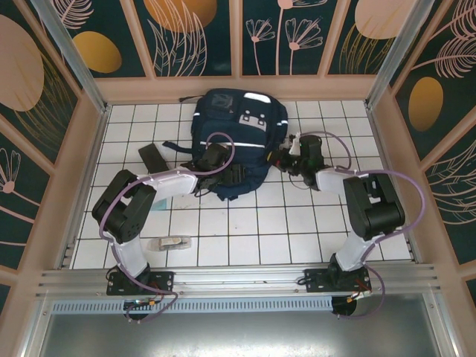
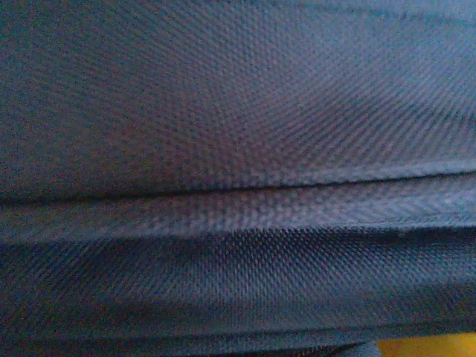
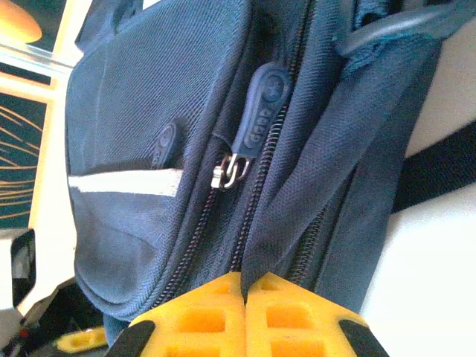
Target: Pack the student bag
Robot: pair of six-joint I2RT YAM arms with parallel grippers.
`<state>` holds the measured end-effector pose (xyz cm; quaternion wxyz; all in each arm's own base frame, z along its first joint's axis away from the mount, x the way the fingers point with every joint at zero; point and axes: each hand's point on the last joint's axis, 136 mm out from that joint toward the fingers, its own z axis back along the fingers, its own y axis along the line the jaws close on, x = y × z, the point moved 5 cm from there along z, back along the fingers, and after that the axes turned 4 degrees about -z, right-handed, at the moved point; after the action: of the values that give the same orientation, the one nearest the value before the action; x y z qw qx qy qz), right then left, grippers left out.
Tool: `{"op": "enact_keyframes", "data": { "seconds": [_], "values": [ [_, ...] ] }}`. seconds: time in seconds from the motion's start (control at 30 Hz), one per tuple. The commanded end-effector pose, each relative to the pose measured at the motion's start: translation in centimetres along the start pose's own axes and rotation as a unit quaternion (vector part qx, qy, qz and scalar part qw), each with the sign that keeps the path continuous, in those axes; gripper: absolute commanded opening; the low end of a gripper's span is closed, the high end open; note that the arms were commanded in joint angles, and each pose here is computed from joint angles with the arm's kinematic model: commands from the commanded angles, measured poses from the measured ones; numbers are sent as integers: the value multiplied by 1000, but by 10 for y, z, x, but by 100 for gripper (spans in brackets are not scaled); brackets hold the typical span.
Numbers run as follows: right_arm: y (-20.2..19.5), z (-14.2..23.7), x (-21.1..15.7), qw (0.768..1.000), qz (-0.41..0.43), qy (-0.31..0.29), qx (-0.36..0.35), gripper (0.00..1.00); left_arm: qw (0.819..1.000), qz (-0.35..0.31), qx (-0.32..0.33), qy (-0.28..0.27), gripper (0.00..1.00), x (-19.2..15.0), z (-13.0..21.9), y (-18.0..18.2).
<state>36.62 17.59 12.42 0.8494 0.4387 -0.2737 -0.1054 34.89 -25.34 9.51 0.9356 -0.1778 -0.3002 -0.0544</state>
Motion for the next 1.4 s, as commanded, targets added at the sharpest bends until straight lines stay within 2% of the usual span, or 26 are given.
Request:
{"op": "enact_keyframes", "data": {
  "seconds": [0.0,0.2,0.4,0.6,0.8,0.97,1.2,1.37],
  "values": [
    [24,6,-16,999,22,-6,31,0,998,8,48,-50,86,33,17,18],
    [24,-6,-29,999,31,-12,9,0,998,41,-2,-39,85,40,59,1],
    [28,-10,-29,999,30,-7,14,0,997,59,-37,-12,78,26,64,-13],
    [30,-12,-27,1000,20,-9,14,0,997,28,-72,-28,73,26,70,-41],
    [33,-15,-29,1000,20,0,17,0,999,-10,-51,-3,68,24,51,-43],
    [32,-15,-28,1000,19,-2,12,0,999,-22,-38,31,53,13,33,-40],
    [33,-16,-27,1000,20,-4,13,0,998,-19,-13,61,47,-6,25,-26],
    [29,-16,-26,1000,18,-6,6,0,997,-5,-18,77,50,-15,33,-24]
  ]
}}
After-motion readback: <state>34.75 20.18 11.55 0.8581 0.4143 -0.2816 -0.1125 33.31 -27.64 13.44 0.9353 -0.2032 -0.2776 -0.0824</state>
